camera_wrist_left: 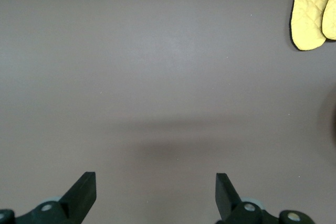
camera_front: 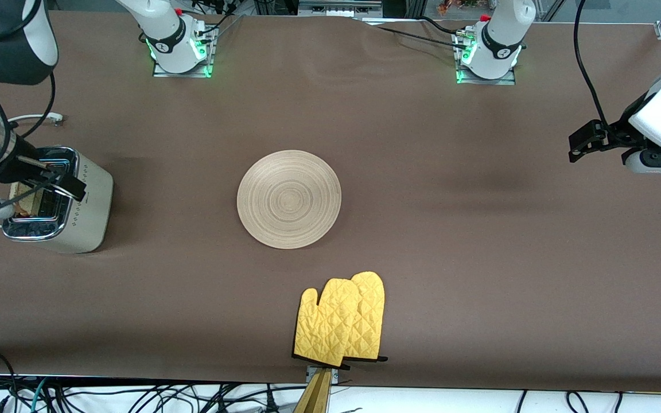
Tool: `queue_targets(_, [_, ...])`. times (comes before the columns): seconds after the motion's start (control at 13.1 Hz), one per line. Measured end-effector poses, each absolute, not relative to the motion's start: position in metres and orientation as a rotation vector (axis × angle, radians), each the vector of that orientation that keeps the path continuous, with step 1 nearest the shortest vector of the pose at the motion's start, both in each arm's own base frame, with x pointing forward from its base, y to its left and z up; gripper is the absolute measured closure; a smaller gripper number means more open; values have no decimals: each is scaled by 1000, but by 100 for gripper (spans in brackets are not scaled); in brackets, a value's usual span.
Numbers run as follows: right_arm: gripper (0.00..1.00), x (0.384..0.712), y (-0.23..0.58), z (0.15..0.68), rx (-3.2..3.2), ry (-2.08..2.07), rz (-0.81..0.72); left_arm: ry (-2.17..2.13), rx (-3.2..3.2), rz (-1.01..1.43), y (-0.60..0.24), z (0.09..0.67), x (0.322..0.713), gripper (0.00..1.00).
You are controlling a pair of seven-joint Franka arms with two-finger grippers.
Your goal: Move plate and put bread in toaster
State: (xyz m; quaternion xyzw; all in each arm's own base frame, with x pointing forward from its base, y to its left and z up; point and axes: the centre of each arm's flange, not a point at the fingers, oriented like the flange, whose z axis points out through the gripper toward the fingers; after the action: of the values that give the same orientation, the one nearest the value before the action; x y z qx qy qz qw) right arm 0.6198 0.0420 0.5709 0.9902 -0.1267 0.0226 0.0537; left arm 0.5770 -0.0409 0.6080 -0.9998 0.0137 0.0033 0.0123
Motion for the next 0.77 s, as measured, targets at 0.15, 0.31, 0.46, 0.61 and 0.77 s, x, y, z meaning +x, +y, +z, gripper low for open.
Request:
queue_targets(0.15, [0, 605, 43, 575, 3002, -382, 8, 43, -3117, 10, -41, 608, 577, 0])
queue_targets(0.31, [0, 595, 44, 583, 3000, -381, -11, 43, -3117, 11, -41, 608, 577, 0])
queue_targets(0.46, [0, 590, 45, 588, 3019, -386, -11, 43, -3117, 11, -41, 608, 577, 0])
queue_targets(0.61, [0, 589, 46, 589, 3062, -405, -22, 43, -3117, 11, -41, 608, 577, 0])
queue_targets(0.77, [0, 589, 46, 590, 3105, -425, -34, 43, -3117, 11, -41, 608, 577, 0])
